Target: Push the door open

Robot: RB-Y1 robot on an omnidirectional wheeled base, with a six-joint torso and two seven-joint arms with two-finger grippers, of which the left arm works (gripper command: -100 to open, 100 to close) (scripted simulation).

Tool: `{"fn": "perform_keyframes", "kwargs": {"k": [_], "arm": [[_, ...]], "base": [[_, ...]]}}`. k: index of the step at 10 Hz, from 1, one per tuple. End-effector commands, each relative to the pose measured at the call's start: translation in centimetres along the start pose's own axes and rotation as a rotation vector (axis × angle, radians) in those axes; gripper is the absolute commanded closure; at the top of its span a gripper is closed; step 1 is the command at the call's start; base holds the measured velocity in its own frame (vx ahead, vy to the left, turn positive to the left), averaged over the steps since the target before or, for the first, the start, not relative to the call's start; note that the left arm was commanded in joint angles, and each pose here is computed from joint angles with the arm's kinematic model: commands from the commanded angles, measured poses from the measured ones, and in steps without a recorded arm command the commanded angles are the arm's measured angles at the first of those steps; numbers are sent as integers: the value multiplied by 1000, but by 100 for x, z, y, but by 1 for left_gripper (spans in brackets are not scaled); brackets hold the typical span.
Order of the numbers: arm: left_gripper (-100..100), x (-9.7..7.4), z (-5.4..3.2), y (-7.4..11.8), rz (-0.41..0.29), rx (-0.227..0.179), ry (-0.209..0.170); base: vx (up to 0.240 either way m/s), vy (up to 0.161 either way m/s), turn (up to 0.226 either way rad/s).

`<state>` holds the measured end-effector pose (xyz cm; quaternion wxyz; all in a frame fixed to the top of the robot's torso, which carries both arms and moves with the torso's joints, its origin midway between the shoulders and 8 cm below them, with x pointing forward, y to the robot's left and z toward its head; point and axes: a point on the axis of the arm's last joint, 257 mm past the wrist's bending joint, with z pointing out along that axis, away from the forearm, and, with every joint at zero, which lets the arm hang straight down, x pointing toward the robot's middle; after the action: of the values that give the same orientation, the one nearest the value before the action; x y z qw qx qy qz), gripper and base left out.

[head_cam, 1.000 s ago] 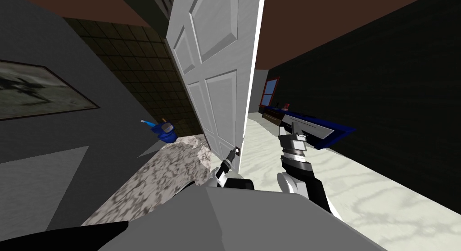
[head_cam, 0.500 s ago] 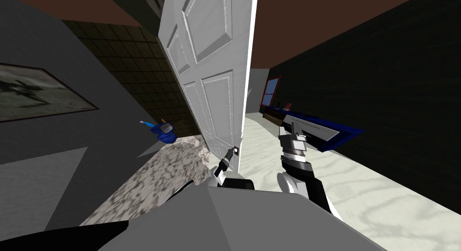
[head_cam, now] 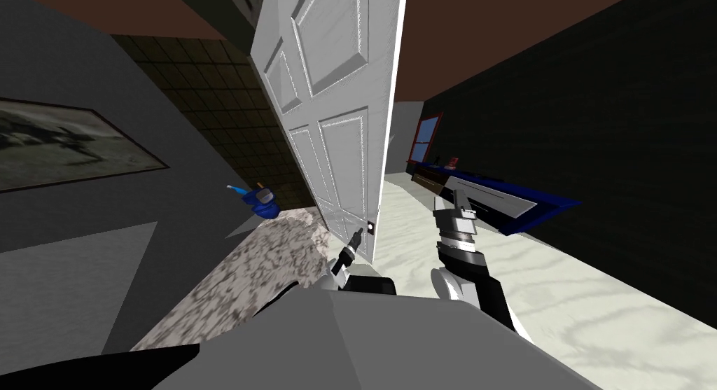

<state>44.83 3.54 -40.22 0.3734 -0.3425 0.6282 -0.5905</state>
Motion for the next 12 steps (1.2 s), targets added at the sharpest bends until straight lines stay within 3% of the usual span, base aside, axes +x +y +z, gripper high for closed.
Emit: {"fn": "perform_keyframes", "kwargs": {"k": [1, 4, 7, 9, 12], "arm": [[-100, 78, 19, -13, -9, 2, 13], [-100, 458, 134, -140, -64, 25, 49], [-100, 453, 133, -132, -63, 26, 49], [-100, 244, 50, -52, -30, 13, 35], [-100, 193, 21, -45, -25, 17, 25]], "base": [[-240, 158, 37], [-225, 148, 57], [-49, 21, -16], [163, -99, -30], [246, -144, -25]]}}
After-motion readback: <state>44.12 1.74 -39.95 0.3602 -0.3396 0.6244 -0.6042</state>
